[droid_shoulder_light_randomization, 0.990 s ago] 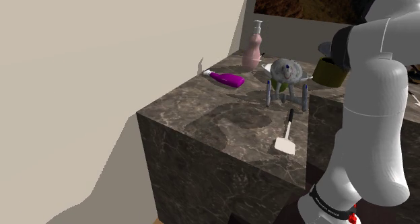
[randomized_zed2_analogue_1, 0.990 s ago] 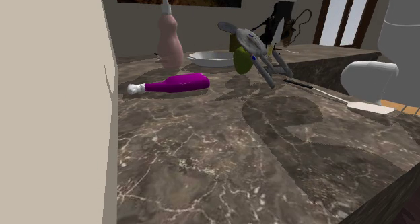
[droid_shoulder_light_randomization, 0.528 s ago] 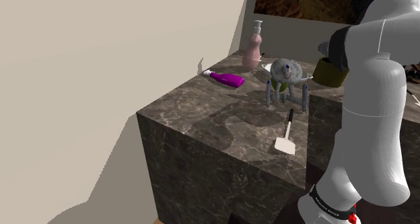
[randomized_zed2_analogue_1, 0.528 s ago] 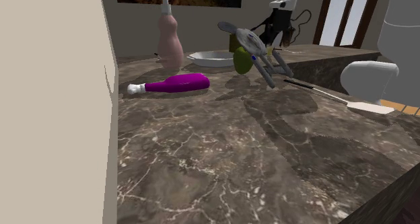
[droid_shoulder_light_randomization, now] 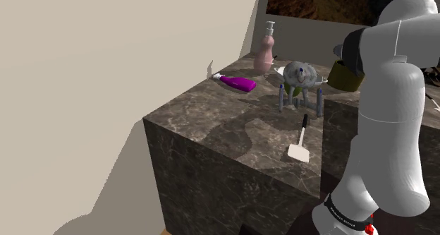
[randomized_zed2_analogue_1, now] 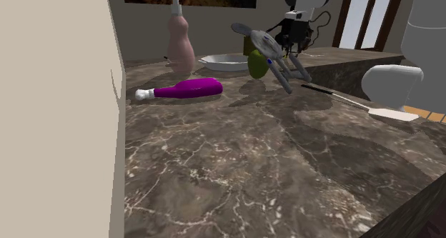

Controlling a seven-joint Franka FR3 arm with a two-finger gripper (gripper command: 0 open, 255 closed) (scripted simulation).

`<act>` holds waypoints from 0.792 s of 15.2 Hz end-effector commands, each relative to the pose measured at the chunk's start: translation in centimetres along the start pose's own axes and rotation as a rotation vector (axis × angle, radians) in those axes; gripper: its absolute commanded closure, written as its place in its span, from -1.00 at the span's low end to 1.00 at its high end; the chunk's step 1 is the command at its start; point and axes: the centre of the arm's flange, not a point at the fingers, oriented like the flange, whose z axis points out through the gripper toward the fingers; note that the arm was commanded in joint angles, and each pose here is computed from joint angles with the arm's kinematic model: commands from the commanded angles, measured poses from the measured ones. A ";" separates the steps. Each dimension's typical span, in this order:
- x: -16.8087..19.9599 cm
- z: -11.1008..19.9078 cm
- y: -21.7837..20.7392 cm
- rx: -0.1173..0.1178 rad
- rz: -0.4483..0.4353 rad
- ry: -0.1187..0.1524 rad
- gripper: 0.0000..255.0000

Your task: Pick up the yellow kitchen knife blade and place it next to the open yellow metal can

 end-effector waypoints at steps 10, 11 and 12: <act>-0.1 2.1 -0.3 0.000 0.004 -0.003 1.00; -0.1 2.1 -0.3 0.000 0.004 -0.003 1.00; -0.1 2.1 -0.3 0.000 0.004 -0.003 -1.00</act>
